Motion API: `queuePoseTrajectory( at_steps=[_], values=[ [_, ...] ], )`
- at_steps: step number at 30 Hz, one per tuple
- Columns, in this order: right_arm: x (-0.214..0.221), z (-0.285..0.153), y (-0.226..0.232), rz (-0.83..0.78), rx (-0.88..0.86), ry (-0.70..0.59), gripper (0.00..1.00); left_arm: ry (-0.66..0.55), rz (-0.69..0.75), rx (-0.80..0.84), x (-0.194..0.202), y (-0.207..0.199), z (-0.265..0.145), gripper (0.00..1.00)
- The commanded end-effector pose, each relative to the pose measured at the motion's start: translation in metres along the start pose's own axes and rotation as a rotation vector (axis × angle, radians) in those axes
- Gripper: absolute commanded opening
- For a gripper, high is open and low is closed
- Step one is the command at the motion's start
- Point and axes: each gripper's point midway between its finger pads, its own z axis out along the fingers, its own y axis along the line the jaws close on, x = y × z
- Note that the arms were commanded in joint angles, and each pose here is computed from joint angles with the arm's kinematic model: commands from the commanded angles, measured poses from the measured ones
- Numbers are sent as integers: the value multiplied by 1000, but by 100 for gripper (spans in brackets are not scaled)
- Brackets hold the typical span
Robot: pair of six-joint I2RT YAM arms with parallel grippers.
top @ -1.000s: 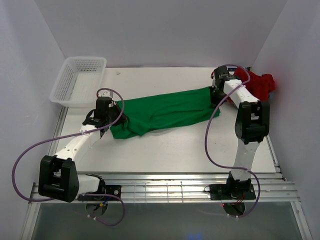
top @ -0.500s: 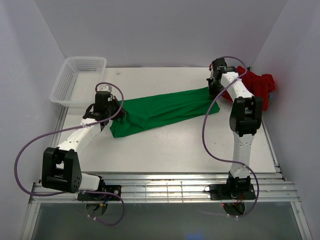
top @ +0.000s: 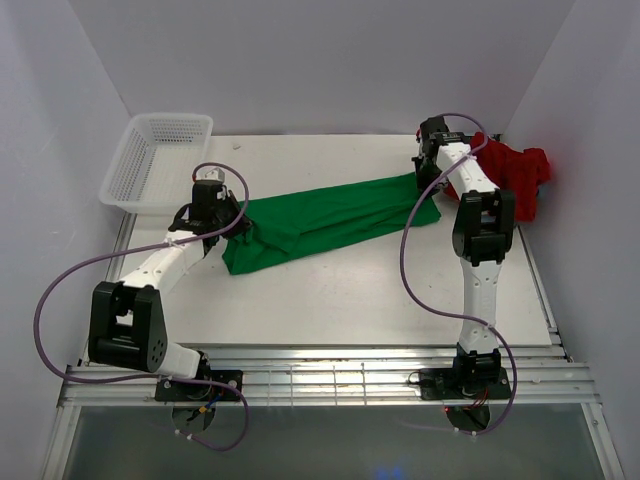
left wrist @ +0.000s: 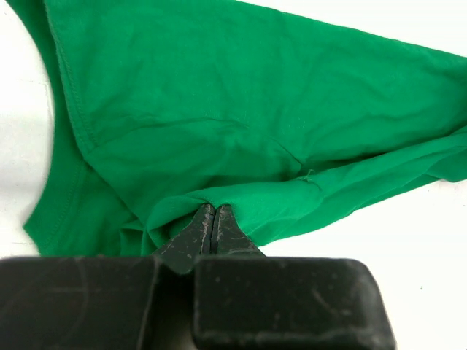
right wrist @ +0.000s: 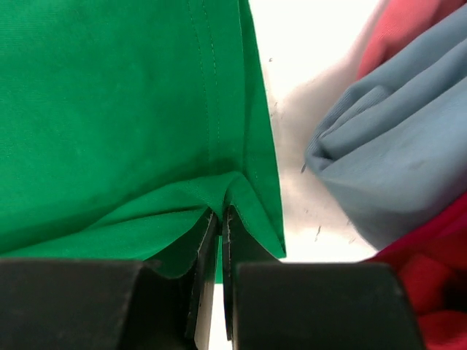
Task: Fold and stack the t-shirts
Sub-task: Fold the tshirt
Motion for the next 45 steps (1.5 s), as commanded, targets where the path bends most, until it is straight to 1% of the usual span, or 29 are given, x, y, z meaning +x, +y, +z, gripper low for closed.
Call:
queuePoseTrajectory(
  at_steps=[1, 6, 9, 12, 13, 14, 15, 16, 17, 18, 19, 20, 21, 22, 23, 24, 27, 28, 29, 31, 34, 35, 37, 38, 39, 40, 42, 43, 45],
  values=[
    [-28, -13, -14, 12, 49, -88, 8, -61, 19, 40, -25, -12, -3, 0],
    [-38, -13, -12, 22, 39, -117, 8, -59, 23, 38, -26, -11, -1, 0],
    [-42, -12, -5, 23, -2, -126, 12, -57, 24, 33, -26, -9, 1, 0],
    [-49, -10, 10, 43, -107, -149, 20, -53, 24, 26, -23, -6, 3, 0],
    [-50, -10, 18, 57, -159, -156, 28, -52, 23, 25, -23, -5, 4, 0],
    [-66, -20, 33, 59, -269, -226, 31, -45, 21, 22, -20, -3, 5, 0],
    [-60, -16, 39, 67, -311, -225, 32, -45, 20, 24, -21, -3, 5, 0],
    [-64, -20, 46, 95, -359, -254, 34, -45, 19, 24, -20, -3, 6, 0],
    [-75, -44, 53, 102, -428, -323, 36, -53, 20, 29, -20, -3, 5, 0],
    [-78, -41, 57, 114, -459, -384, 37, -57, 19, 31, -20, -3, 5, 0],
    [-82, -51, 59, 128, -489, -424, 39, -61, 19, 36, -21, -4, 5, 0],
    [-92, -79, 59, 156, -526, -489, 39, -65, 21, 39, -22, -4, 4, 0],
    [-101, -92, 59, 158, -538, -556, 40, -70, 22, 45, -23, -5, 4, 0],
    [-93, -92, 60, 171, -541, -547, 40, -66, 23, 55, -22, -6, 4, 0],
    [-94, -107, 59, 164, -543, -571, 40, -78, 24, 72, -26, -10, 4, 0],
    [-93, -110, 58, 162, -537, -566, 40, -85, 17, 84, -26, -12, 3, 0],
    [-70, -107, 55, 146, -497, -480, 37, -108, 2, 127, -35, -22, 2, 1],
    [-52, -97, 56, 145, -492, -435, 36, -118, -1, 132, -40, -26, 1, 2],
    [-48, -109, 59, 125, -487, -464, 36, -111, -7, 127, -41, -26, 1, 2],
    [-38, -110, 58, 106, -461, -491, 36, -106, -7, 127, -46, -29, 3, 2],
    [-23, -114, 58, 92, -449, -492, 37, -86, -19, 100, -42, -24, 9, 3],
    [-16, -111, 60, 85, -455, -471, 37, -87, -21, 90, -42, -21, 11, 3],
    [-11, -109, 68, 43, -463, -461, 37, -104, -24, 42, -43, -11, 17, 8],
    [-11, -108, 71, 23, -463, -464, 38, -98, -19, 7, -40, -3, 24, 14],
    [-11, -107, 74, 5, -460, -464, 38, -115, -15, -52, -43, 8, 28, 28],
    [-10, -105, 82, -24, -459, -459, 38, -134, -7, -107, -48, 19, 32, 55],
    [-10, -106, 93, -52, -469, -459, 38, -135, 11, -203, -52, 35, 43, 64],
    [-9, -109, 106, -80, -487, -463, 38, -124, 12, -228, -52, 40, 47, 74],
    [-13, -116, 124, -133, -514, -486, 38, -93, -13, -249, -48, 42, 55, 82]
  ],
)
